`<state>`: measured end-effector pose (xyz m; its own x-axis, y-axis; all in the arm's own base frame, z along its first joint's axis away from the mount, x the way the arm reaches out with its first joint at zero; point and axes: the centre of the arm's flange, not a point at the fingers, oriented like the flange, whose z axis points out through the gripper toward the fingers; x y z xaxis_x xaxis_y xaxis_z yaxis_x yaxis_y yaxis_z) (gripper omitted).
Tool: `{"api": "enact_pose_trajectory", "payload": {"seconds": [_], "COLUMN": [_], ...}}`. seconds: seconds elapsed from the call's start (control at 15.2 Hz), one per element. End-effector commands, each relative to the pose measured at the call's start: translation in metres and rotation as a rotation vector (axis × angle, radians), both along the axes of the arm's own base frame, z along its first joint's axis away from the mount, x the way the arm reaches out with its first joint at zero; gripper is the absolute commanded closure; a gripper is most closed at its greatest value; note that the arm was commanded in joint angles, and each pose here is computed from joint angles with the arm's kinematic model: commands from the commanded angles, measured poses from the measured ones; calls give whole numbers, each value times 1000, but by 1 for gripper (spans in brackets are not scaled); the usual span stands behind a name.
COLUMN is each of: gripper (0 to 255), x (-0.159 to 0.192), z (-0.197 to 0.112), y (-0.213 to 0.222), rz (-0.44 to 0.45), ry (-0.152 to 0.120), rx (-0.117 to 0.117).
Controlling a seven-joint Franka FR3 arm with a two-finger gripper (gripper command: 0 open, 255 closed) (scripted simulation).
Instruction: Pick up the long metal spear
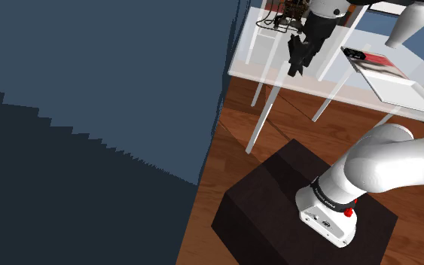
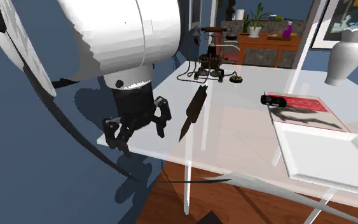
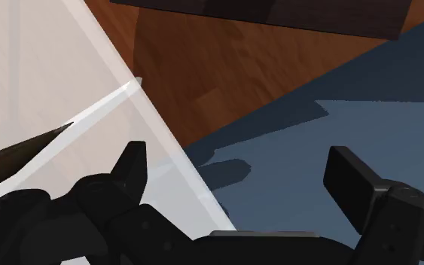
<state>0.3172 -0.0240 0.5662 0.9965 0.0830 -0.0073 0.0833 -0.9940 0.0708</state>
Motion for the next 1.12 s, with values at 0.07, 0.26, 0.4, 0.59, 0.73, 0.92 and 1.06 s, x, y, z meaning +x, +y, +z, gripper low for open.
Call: {"api": "enact_pose_trajectory", "payload": {"seconds": [0.07, 0.26, 0.4, 0.59, 0.73, 0.92, 1.06], "gripper": [0, 0, 0, 0, 0, 0, 0], "x": [11, 43, 62, 89, 104, 124, 135], "z": [-1, -2, -4, -6, -7, -10, -12], "y": [-8, -34, -53, -85, -107, -143, -168], "rz": [-38, -151, -227, -341, -417, -530, -606], "ry": [0, -1, -2, -3, -4, -5, -5], "rx": [2, 10, 15, 22, 27, 34, 39]}}
